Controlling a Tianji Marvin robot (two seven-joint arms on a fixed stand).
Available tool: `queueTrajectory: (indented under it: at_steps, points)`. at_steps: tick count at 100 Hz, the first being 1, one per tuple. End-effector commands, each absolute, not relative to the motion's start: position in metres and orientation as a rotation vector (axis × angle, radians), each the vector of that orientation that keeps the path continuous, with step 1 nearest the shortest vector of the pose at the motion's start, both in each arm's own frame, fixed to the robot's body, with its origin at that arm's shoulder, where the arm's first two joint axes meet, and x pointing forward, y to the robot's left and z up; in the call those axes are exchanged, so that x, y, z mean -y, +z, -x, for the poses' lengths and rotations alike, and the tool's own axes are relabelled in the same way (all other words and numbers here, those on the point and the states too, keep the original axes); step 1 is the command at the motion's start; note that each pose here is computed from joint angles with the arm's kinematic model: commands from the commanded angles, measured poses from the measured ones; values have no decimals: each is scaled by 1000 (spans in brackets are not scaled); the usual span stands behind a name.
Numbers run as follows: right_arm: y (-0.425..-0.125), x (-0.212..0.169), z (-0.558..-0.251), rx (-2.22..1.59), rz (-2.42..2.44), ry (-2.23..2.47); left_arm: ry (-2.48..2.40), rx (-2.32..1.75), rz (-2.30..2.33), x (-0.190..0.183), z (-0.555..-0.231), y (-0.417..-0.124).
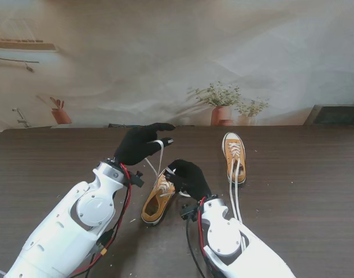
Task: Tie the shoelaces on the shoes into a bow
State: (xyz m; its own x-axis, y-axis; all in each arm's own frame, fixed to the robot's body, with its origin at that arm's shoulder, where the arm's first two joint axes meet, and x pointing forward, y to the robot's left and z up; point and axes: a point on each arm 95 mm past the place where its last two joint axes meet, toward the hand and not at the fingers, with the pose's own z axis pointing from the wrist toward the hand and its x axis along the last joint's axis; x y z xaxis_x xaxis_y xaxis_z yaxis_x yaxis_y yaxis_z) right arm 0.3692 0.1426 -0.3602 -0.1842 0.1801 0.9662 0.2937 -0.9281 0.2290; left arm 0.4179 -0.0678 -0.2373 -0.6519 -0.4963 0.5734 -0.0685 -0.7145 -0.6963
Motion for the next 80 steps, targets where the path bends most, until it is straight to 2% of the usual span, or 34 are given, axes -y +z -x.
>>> queueTrajectory:
  at_steps: [1, 45, 80]
  points:
    - [-360, -142, -370, 591, 1945, -2287, -2459, -1039, 1120, 79, -421, -225]
    - [-365, -147, -366, 676, 1882, -2225, -2544, -1098, 1073, 124, -435, -206]
    - [-367, -150, -362, 692, 1829, -2217, -2477, -1259, 1109, 144, -441, -217]
